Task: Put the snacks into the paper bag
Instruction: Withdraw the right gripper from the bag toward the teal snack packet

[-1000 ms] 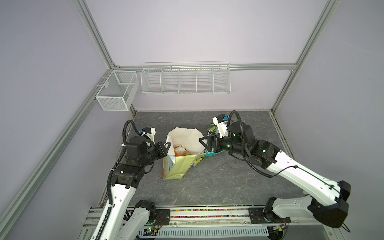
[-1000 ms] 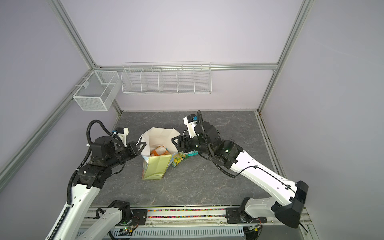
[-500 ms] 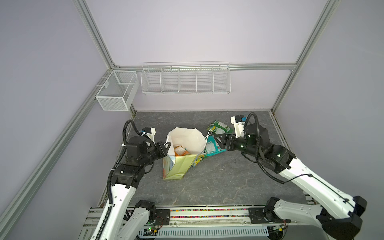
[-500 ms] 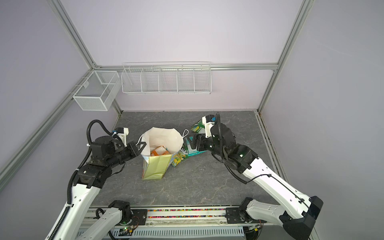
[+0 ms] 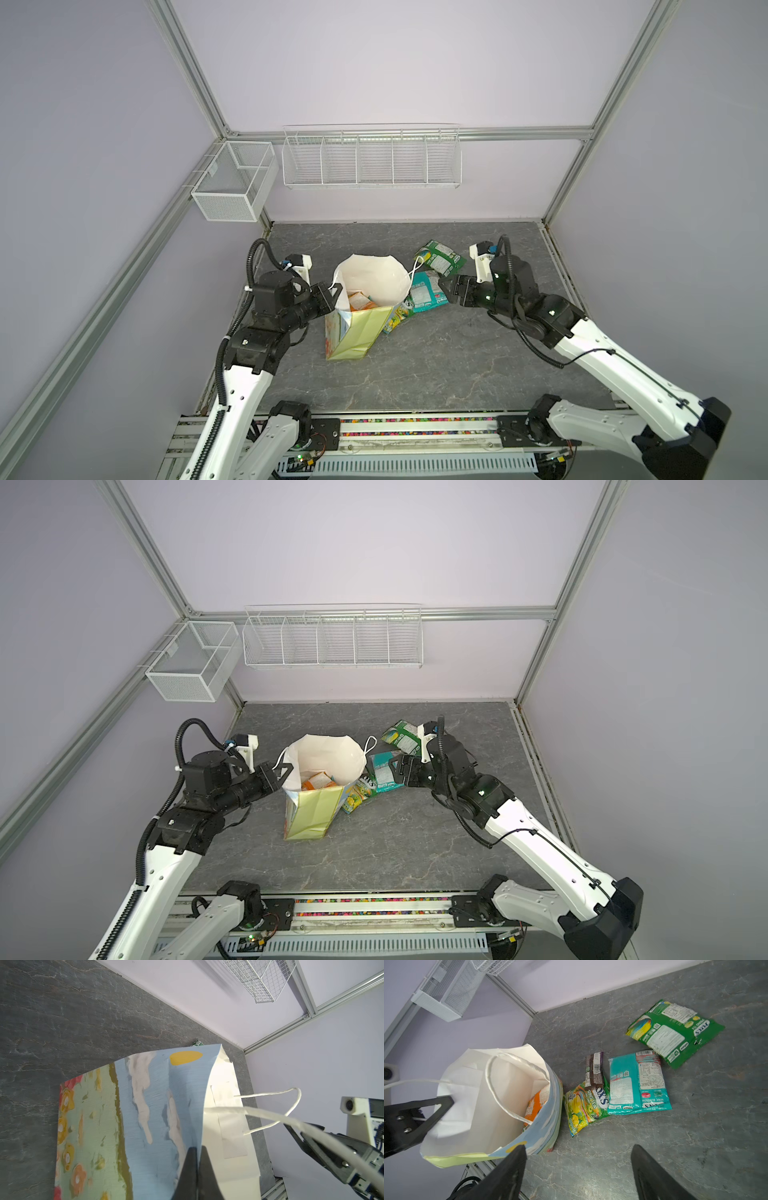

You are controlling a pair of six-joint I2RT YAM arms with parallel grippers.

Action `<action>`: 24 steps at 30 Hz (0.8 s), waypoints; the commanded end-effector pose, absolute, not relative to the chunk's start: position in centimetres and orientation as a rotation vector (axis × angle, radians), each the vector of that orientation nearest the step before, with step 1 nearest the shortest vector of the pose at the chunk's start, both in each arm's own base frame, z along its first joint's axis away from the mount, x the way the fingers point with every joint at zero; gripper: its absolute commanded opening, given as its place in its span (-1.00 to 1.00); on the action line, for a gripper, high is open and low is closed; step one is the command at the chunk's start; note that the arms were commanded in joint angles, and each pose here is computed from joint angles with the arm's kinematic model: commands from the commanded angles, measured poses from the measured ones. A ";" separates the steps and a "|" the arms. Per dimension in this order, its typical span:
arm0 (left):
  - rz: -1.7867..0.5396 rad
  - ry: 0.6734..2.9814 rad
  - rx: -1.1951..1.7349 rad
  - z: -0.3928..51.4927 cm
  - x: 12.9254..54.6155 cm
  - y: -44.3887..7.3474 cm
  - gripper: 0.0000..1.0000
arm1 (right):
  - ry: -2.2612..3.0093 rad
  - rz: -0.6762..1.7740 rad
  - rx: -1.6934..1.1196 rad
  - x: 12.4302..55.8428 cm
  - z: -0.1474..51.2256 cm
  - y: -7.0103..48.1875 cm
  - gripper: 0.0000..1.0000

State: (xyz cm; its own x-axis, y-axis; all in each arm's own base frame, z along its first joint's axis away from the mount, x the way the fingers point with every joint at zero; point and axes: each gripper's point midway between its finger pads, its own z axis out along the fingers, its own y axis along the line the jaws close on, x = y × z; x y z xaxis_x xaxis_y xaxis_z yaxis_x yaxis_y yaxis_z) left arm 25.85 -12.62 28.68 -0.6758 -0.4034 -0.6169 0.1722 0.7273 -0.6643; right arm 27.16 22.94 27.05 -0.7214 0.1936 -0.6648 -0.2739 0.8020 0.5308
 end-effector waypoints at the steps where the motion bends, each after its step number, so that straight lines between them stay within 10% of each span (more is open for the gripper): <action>1: -0.930 2.073 -0.143 30.2 26.1 -12.8 -1.00 | 2.259 0.828 -0.021 26.9 26.0 22.4 0.64; 24: -0.931 2.075 -0.146 29.8 25.9 -12.8 -1.00 | 2.387 0.935 0.190 27.3 17.2 19.1 0.64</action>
